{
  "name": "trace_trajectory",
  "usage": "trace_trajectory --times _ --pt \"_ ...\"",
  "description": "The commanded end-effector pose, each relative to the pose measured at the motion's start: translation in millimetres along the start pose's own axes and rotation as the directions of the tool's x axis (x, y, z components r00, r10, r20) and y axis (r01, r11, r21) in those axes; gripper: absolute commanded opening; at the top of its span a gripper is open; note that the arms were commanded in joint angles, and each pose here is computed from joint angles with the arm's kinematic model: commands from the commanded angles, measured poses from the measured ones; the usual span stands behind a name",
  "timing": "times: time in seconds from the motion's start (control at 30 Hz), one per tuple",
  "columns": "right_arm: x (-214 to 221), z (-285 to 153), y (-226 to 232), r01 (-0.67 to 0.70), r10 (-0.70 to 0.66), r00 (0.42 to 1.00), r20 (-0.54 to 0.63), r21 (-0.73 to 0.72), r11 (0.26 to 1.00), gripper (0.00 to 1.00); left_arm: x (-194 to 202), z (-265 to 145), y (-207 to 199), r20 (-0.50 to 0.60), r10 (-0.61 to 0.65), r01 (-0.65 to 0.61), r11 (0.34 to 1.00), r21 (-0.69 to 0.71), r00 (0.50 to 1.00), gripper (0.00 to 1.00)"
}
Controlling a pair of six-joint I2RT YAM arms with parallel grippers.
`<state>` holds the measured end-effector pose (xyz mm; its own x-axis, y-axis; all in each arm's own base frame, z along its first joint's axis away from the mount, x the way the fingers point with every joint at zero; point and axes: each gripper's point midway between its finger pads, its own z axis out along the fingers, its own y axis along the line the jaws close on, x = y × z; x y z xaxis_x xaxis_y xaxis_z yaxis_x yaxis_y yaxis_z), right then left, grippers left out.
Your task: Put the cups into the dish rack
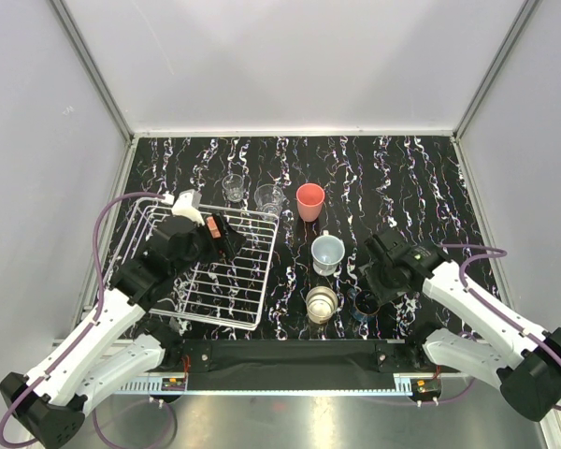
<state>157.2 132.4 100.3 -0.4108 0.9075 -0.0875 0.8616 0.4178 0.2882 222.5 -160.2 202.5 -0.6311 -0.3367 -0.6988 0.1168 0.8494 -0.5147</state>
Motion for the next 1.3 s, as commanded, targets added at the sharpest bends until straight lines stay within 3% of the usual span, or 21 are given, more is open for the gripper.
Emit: trace_trajectory --times 0.0,0.5,0.7,0.83,0.87,1.1,1.27 --pt "-6.6 8.2 -4.9 -0.036 0.036 0.998 0.046 0.016 0.999 0.57 -10.8 0.4 -14.3 0.034 -0.005 0.003 0.998 0.064 0.999 0.87" --pt "0.1 28.2 -11.7 -0.046 0.044 0.999 0.030 0.067 0.997 0.48 -7.6 1.2 -20.1 0.016 -0.010 0.008 0.995 0.096 1.000 0.87" --pt "1.0 33.1 -15.5 -0.047 0.046 0.999 0.023 0.060 0.997 0.24 -7.7 1.2 -21.3 0.013 -0.011 0.010 0.995 0.099 1.000 0.87" --pt "1.5 35.9 -17.8 -0.022 0.021 1.000 0.016 0.041 0.999 0.03 -10.3 -0.9 -23.5 0.016 -0.013 0.011 0.995 0.103 1.000 0.87" --pt "2.7 34.0 -8.8 -0.009 0.010 1.000 0.009 -0.010 1.000 0.00 -12.1 -1.9 -25.5 0.018 -0.014 0.012 0.994 0.107 1.000 0.87" --pt "4.2 9.0 22.5 0.253 -0.251 0.967 0.038 -0.239 0.937 0.00 -13.7 -8.4 -42.5 -0.017 -0.009 0.012 0.985 0.172 1.000 0.87" --pt "-8.9 -41.6 53.9 0.478 -0.422 0.879 0.225 -0.430 0.766 0.00 -16.4 -12.3 -65.1 -0.064 0.000 0.016 0.968 0.252 0.998 0.87"
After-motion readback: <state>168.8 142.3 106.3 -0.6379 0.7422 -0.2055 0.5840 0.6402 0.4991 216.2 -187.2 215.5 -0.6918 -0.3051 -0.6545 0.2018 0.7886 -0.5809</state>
